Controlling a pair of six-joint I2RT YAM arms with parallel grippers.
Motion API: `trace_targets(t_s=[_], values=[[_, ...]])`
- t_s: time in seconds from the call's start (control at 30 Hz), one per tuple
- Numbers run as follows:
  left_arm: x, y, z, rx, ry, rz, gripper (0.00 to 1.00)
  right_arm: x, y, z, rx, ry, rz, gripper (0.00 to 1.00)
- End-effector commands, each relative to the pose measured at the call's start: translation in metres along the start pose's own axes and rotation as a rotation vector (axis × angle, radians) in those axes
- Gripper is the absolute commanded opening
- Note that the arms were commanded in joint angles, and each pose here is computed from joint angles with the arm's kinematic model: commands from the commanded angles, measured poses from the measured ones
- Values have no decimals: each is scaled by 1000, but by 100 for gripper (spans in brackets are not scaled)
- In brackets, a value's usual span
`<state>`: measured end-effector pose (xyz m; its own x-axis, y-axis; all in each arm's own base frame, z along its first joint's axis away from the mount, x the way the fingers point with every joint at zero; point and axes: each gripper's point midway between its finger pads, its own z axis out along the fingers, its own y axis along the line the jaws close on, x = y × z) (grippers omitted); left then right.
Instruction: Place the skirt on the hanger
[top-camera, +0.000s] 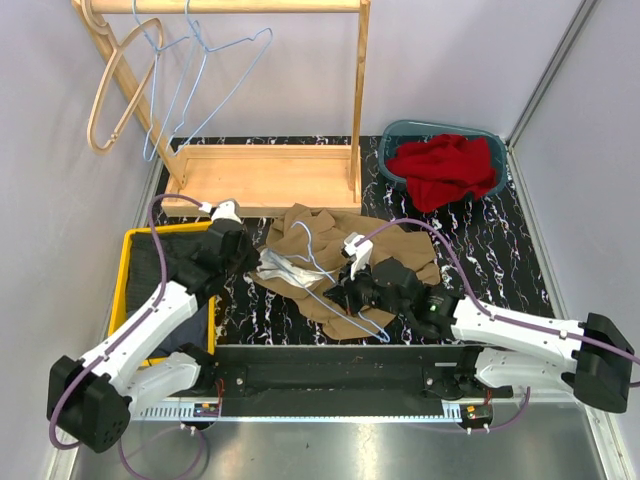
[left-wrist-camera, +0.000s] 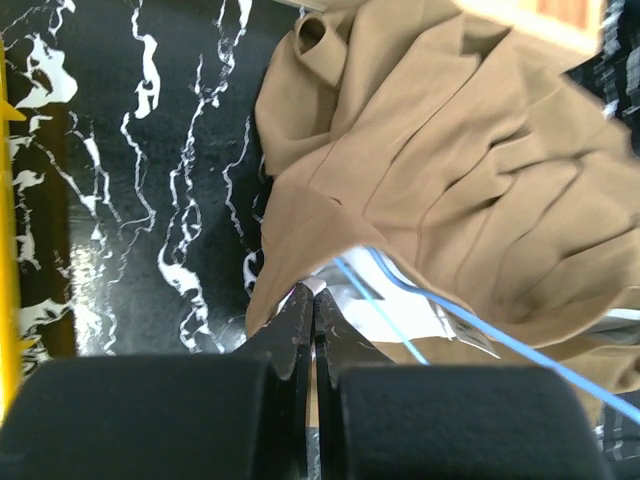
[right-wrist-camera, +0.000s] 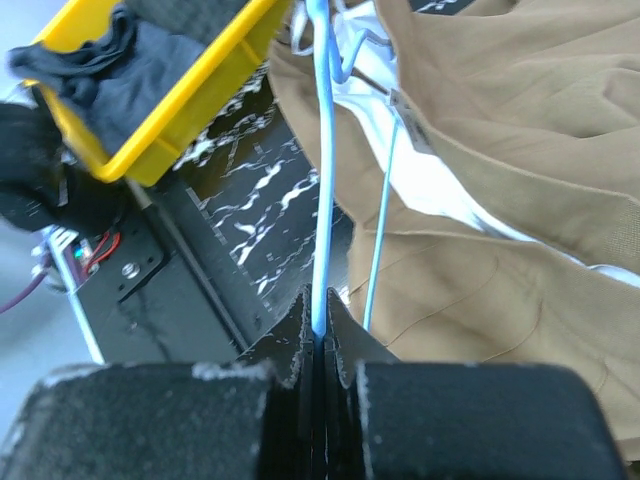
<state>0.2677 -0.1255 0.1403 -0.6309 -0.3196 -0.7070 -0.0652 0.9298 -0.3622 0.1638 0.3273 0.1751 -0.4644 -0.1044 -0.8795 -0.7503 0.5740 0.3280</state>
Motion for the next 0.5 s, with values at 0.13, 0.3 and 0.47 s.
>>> trace_targets(t_s=[0.13, 0.3, 0.47], values=[[-12, -3, 3, -10, 60, 39, 0, -43, 39, -34, -164, -97, -33, 0], [-15, -5, 4, 19, 69, 7, 0, -39, 49, -35, -223, -73, -46, 0], [-19, -2, 0, 30, 57, -15, 0, -33, 50, -27, -234, -62, -45, 0]])
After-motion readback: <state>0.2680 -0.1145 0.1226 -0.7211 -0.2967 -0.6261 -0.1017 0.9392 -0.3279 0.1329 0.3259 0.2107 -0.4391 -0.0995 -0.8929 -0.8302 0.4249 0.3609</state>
